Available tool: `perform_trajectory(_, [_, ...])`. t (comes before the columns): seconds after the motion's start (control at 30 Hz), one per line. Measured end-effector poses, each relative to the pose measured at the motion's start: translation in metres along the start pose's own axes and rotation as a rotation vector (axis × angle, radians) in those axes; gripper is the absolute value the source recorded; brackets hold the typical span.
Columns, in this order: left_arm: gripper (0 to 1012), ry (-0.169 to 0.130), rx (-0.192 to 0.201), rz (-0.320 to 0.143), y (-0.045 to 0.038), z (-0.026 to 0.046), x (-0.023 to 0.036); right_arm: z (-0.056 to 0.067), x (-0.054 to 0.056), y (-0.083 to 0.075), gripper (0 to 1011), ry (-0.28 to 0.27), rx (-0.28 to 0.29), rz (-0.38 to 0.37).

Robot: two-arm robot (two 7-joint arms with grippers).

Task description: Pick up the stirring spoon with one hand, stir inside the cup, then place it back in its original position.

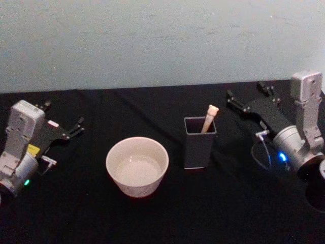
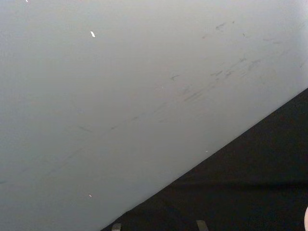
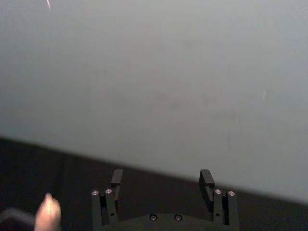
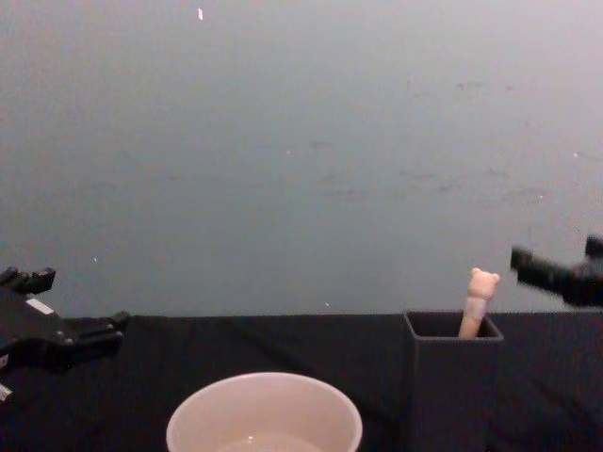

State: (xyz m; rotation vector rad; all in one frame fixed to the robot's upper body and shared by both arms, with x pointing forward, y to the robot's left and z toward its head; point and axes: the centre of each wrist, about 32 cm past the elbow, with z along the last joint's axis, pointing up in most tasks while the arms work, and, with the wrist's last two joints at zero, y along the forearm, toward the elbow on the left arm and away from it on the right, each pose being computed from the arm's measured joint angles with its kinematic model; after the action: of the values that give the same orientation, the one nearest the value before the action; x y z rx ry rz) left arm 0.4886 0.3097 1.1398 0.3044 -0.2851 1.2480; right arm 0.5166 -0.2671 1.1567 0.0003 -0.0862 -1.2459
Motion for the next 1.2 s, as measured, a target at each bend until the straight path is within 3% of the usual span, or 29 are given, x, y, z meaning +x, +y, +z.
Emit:
perform_trajectory(0.1, [1001,0.000,0.000,0.000,0.0000,0.0000,0.0000,-0.012,-0.002,-0.003,1002,0.015,-0.086,0.007])
perform_trajectory(0.37, [1001,0.000,0.000,0.000,0.0000,0.0000,0.0000,-0.028,-0.004,-0.003,1000,0.021,-0.185,0.032])
perform_trajectory(1.2, [1001,0.000,0.000,0.000,0.0000,0.0000,0.0000,-0.024,-0.003,-0.003,1000,0.019,-0.165,0.026])
